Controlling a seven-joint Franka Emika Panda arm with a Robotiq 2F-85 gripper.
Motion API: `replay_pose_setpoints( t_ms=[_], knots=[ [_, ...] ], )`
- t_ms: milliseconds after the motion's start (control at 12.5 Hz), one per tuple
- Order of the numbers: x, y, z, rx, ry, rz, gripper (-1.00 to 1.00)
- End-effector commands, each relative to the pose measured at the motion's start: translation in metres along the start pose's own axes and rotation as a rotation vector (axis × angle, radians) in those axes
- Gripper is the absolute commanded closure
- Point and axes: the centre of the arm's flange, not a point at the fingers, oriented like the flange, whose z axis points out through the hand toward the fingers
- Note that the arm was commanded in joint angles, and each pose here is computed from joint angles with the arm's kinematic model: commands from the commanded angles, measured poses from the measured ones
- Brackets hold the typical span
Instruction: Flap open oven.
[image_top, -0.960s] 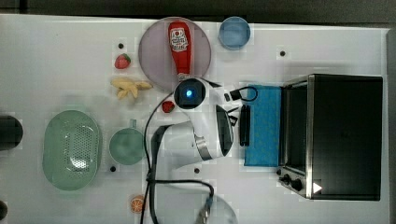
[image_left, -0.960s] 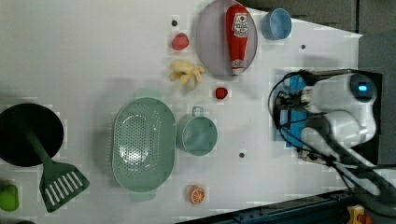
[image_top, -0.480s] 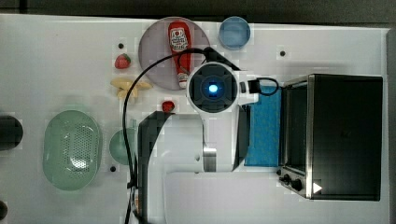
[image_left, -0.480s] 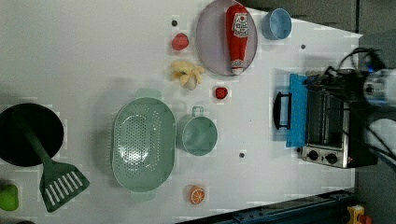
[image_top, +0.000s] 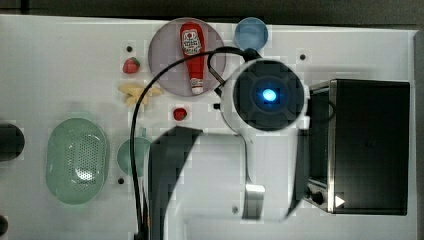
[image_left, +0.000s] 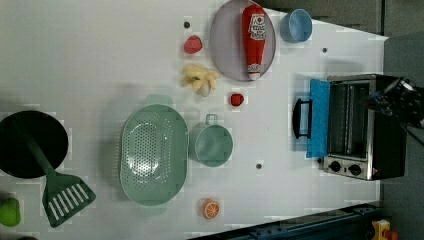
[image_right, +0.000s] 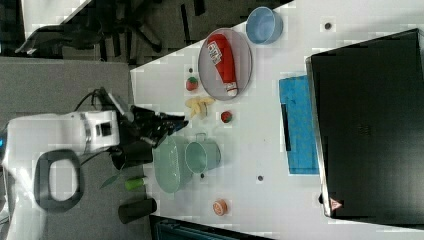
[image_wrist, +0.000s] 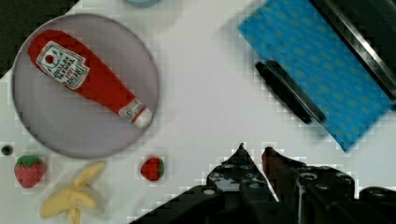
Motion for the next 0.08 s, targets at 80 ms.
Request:
replay_pose_setpoints(
  t_ms=[80],
  knots=[
    [-0.0083,0.0139,-0.045,0.026,-0.002,0.094,0.65]
  ],
)
